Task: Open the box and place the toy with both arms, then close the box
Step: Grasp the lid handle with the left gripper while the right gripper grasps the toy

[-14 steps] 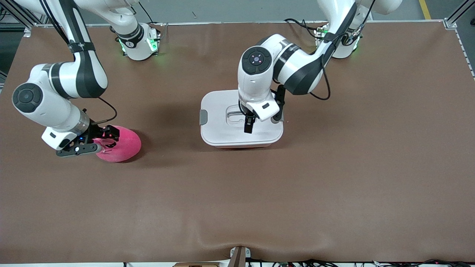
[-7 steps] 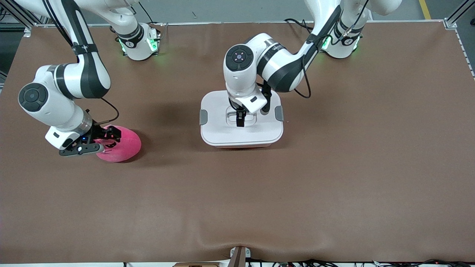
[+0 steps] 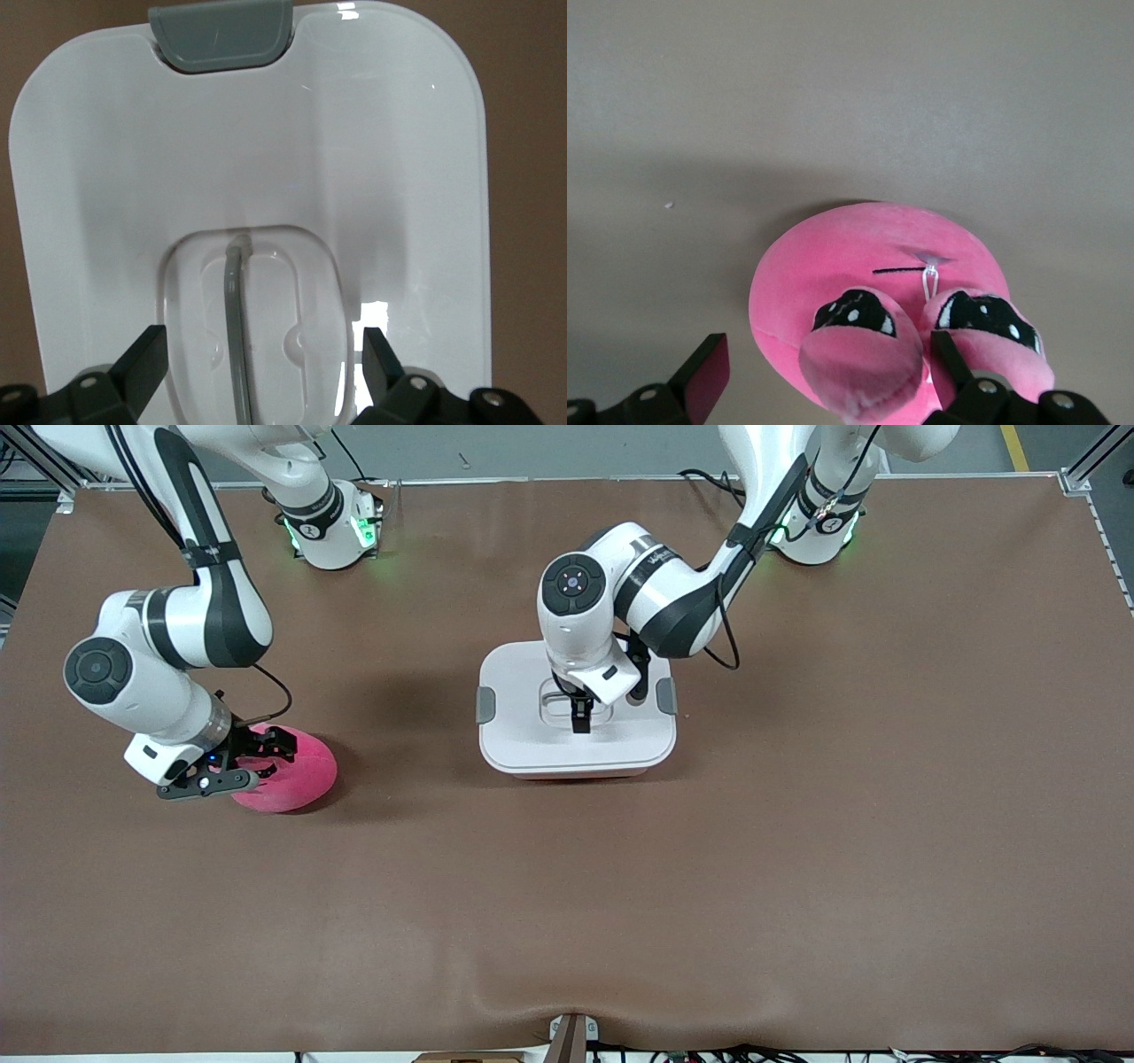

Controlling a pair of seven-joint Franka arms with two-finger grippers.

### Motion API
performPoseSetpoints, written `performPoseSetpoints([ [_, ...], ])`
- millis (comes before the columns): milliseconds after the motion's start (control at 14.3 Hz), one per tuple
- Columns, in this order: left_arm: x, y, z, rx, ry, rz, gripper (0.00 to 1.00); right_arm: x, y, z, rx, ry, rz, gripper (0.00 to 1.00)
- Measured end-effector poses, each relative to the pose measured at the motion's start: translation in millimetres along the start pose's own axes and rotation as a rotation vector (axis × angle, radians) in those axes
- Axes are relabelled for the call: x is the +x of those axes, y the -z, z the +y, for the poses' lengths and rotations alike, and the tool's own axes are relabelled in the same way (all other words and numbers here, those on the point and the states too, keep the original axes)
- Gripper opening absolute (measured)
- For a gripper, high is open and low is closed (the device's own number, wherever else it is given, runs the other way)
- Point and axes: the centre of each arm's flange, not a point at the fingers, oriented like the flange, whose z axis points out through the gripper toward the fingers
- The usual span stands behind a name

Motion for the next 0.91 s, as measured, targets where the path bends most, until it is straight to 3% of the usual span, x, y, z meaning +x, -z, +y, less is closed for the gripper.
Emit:
performPoseSetpoints([
  [558,-6,4,-2,-0.016,-0.007,-0.021,0.15,4,-21,0,-0.023,0.02,-0.01,1.0],
  [628,-6,4,-2,-0.016,-0.007,-0.021,0.15,3,-21,0,-0.023,0.02,-0.015,1.0],
  [907,-6,5,-3,-0.018,0.001,-0.023,0.07,1,-23,0,-0.024,0.022,-0.036,0.59],
])
